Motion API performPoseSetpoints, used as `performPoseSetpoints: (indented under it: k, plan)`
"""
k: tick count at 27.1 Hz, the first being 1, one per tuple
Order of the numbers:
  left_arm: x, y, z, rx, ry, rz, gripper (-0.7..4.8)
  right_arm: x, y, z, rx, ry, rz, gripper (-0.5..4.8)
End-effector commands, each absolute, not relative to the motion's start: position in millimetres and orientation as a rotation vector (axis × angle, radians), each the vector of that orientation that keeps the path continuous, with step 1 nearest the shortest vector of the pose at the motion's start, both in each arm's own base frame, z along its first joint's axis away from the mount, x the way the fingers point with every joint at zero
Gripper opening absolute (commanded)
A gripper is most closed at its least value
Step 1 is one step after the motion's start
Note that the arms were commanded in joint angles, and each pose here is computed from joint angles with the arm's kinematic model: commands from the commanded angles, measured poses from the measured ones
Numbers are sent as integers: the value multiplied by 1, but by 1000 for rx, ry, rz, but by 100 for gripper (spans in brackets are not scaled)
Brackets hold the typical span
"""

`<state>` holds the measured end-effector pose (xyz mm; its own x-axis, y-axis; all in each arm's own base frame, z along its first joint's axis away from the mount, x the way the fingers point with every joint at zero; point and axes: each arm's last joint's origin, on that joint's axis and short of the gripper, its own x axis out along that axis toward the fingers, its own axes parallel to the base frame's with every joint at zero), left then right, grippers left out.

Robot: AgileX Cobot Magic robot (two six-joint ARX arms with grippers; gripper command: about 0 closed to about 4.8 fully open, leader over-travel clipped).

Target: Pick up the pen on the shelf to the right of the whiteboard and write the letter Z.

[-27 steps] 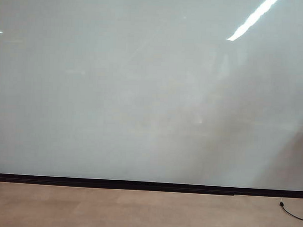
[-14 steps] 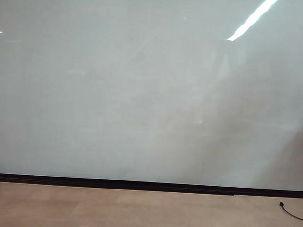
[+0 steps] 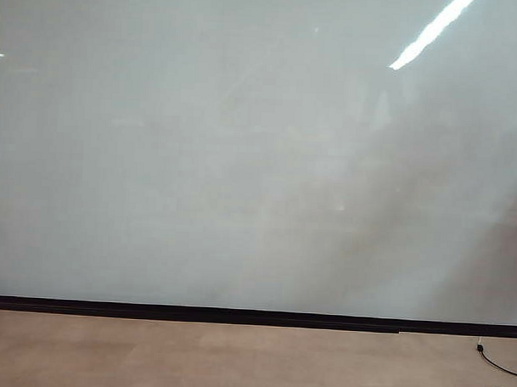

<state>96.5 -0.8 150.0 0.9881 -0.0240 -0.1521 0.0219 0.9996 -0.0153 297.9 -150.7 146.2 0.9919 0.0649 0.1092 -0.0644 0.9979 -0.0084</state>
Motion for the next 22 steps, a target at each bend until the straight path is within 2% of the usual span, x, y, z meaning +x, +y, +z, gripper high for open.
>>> performPoseSetpoints:
  k: [1, 4, 7, 13, 17, 22]
  plan:
    - [96, -1, 151, -9, 146, -24, -5, 298, -152, 150, 3, -133, 14, -6]
    - [96, -1, 151, -9, 146, -24, -5, 296, -152, 149, 13, -135, -81, -6]
    - [96, -1, 151, -9, 146, -24, -4, 290, -147, 151, 28, -144, -252, -6]
    - [96, -1, 151, -9, 146, -24, -4, 272, -122, 163, 32, -167, -326, -6]
    - [96, -1, 151, -9, 146, -24, -4, 232, -74, 174, 4, -190, -464, -6]
    - [96, -1, 151, -9, 146, -24, -4, 197, -38, 180, 13, -213, -465, -6]
